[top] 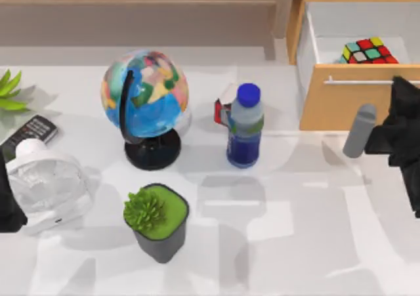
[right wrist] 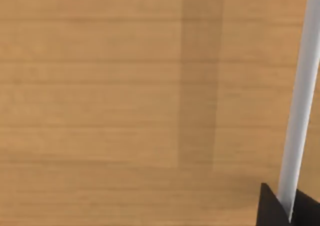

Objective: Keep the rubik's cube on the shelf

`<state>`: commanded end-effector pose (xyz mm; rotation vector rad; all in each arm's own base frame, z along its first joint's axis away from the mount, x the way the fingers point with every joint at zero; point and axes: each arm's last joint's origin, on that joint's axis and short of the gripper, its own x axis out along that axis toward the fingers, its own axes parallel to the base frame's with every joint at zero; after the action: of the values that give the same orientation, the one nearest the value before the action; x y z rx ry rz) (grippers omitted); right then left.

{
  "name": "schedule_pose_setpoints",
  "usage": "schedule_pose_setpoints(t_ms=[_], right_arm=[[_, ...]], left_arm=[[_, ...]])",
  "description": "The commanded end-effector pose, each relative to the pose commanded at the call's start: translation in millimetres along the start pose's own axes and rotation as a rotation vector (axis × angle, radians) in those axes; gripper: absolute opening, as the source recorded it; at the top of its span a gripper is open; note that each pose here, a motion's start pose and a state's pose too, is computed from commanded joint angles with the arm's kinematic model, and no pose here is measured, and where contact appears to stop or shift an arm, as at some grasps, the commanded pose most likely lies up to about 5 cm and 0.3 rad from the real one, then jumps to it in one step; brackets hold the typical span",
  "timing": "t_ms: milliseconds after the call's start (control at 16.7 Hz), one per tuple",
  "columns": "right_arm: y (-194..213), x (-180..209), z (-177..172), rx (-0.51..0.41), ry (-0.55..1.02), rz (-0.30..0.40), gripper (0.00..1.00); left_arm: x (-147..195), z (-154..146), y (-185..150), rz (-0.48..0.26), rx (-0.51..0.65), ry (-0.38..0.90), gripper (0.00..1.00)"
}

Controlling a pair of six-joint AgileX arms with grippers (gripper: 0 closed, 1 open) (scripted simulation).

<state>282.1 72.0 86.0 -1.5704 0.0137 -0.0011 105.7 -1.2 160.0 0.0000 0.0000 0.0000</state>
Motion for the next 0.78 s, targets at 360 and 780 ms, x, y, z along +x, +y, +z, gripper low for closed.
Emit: schedule_pose_setpoints(t_ms=[360, 780], right_arm=[[0, -19, 0, 0.000, -0.001, 0.000, 0.00], [-1, -39, -1, 0.001, 0.000, 0.001, 0.00]], left_arm=[[0, 0, 0, 0.000, 0.000, 0.000, 1.00], [0, 0, 0, 0.000, 0.000, 0.000, 1.00]])
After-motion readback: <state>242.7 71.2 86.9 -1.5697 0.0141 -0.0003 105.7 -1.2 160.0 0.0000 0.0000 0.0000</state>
